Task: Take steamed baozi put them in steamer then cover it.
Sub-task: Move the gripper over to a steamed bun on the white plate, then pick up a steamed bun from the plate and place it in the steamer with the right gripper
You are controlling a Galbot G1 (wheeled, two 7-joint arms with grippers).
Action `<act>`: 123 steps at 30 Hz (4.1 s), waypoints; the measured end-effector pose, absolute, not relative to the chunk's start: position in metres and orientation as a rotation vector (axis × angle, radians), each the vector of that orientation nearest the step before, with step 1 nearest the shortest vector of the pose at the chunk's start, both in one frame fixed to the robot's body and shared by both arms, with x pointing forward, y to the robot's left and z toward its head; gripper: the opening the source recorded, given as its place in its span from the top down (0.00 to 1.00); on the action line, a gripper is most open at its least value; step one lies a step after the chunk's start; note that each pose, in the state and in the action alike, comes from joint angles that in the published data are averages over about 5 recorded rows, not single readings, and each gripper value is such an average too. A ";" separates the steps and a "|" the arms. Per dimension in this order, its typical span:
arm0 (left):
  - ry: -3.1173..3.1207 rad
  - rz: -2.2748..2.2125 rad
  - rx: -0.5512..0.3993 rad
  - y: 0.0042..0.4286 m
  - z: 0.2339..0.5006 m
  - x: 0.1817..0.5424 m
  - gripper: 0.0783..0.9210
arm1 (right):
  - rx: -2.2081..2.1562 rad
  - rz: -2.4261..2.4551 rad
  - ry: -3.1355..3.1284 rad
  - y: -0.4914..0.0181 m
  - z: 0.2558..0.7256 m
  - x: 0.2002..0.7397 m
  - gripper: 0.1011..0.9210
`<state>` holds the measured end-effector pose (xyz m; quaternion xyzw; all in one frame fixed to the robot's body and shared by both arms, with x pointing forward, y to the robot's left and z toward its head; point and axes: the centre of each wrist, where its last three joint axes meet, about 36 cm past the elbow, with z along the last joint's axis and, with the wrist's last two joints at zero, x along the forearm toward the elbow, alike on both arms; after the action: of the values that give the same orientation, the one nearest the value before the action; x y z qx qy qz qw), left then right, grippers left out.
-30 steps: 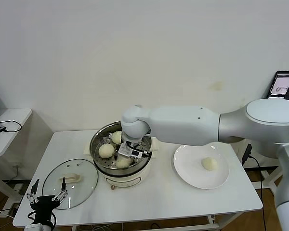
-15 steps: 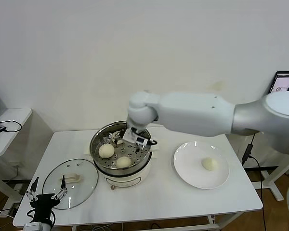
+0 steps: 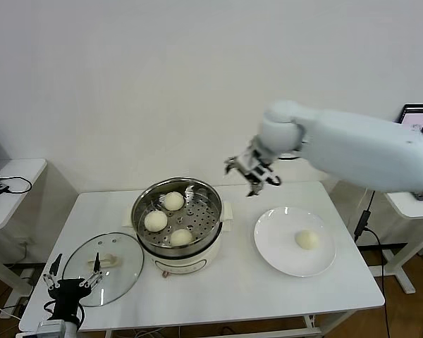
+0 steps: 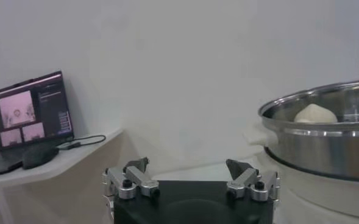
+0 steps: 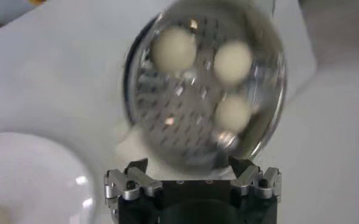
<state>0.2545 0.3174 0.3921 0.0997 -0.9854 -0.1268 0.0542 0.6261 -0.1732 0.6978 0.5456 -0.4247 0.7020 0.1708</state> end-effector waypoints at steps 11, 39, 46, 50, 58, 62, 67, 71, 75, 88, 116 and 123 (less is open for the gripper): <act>-2.982 -0.390 0.290 0.316 0.389 0.254 0.12 | 1.344 1.694 -1.362 -0.299 0.635 0.618 0.12; -2.959 -0.402 0.311 0.319 0.387 0.249 0.12 | 1.206 1.492 -1.347 -0.351 0.474 0.618 0.12; -2.957 -0.398 0.310 0.319 0.386 0.251 0.12 | 1.187 1.486 -1.351 -0.349 0.459 0.622 0.12; -2.955 -0.397 0.311 0.319 0.385 0.251 0.12 | 1.171 1.486 -1.355 -0.351 0.454 0.625 0.13; -2.952 -0.396 0.313 0.320 0.384 0.250 0.12 | 1.155 1.484 -1.357 -0.351 0.453 0.627 0.21; -2.952 -0.396 0.312 0.320 0.384 0.250 0.12 | 1.154 1.480 -1.350 -0.352 0.451 0.627 0.27; -2.951 -0.394 0.312 0.319 0.384 0.250 0.12 | 1.151 1.478 -1.342 -0.354 0.451 0.626 0.35; -2.951 -0.392 0.312 0.319 0.384 0.250 0.12 | 1.149 1.477 -1.339 -0.356 0.452 0.625 0.40; -2.952 -0.390 0.311 0.318 0.384 0.250 0.12 | 1.147 1.474 -1.341 -0.357 0.453 0.624 0.49; -2.961 -0.390 0.301 0.316 0.387 0.251 0.12 | 1.150 1.506 -1.404 -0.345 0.508 0.633 0.49; -2.965 -0.386 0.308 0.316 0.386 0.252 0.12 | 1.375 1.614 -1.659 -0.101 0.685 0.632 0.48; -2.969 -0.381 0.312 0.314 0.388 0.251 0.12 | 1.390 1.576 -1.653 -0.053 0.664 0.623 0.48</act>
<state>0.2510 0.3138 0.3879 0.1036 -0.9844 -0.1262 0.0659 0.6230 -0.0528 0.6638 0.5056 -0.6016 0.5734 0.2318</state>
